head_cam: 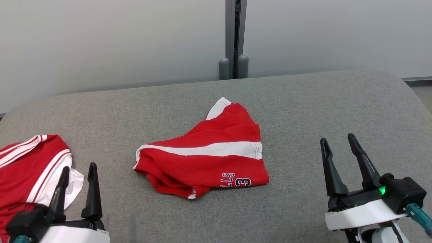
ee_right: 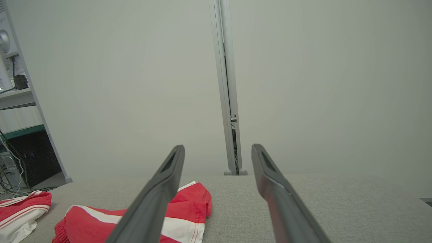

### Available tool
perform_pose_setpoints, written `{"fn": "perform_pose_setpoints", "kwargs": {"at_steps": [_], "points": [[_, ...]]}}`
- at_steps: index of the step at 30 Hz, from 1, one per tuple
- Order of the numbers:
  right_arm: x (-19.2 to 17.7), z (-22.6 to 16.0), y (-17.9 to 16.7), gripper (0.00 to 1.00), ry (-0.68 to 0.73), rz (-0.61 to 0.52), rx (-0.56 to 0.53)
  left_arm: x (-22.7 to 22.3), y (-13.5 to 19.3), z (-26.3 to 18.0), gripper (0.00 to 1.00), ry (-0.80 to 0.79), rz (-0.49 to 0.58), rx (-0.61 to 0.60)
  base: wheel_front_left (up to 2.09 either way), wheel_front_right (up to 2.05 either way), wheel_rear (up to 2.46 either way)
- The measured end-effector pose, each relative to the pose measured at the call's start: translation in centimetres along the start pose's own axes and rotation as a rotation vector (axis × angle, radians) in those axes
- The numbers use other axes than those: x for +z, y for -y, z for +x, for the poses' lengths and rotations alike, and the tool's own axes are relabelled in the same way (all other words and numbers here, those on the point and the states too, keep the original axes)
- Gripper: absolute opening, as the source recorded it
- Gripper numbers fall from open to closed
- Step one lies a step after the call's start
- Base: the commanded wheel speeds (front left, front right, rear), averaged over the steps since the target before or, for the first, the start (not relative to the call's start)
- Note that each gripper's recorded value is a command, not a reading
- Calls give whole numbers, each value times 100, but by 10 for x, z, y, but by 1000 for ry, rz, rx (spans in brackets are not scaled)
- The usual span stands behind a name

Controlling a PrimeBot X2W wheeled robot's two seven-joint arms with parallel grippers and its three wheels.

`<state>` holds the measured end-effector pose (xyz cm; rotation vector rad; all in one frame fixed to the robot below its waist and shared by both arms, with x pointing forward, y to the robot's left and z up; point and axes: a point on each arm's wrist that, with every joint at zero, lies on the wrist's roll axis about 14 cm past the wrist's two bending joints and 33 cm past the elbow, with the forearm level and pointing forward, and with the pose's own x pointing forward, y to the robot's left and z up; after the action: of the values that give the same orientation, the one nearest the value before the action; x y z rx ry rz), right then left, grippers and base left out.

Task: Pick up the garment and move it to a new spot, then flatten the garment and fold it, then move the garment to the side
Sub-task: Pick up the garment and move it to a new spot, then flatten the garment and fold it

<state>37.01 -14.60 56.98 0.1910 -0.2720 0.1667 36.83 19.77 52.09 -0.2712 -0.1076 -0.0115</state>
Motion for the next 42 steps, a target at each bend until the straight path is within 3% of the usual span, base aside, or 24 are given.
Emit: {"fn": "perform_pose_setpoints", "kwargs": {"at_steps": [42], "points": [[-7, -1, -2, 100, -21, 10, 3, -18, -1, 2, 100, -28, 12, -6, 0, 0, 0]]}}
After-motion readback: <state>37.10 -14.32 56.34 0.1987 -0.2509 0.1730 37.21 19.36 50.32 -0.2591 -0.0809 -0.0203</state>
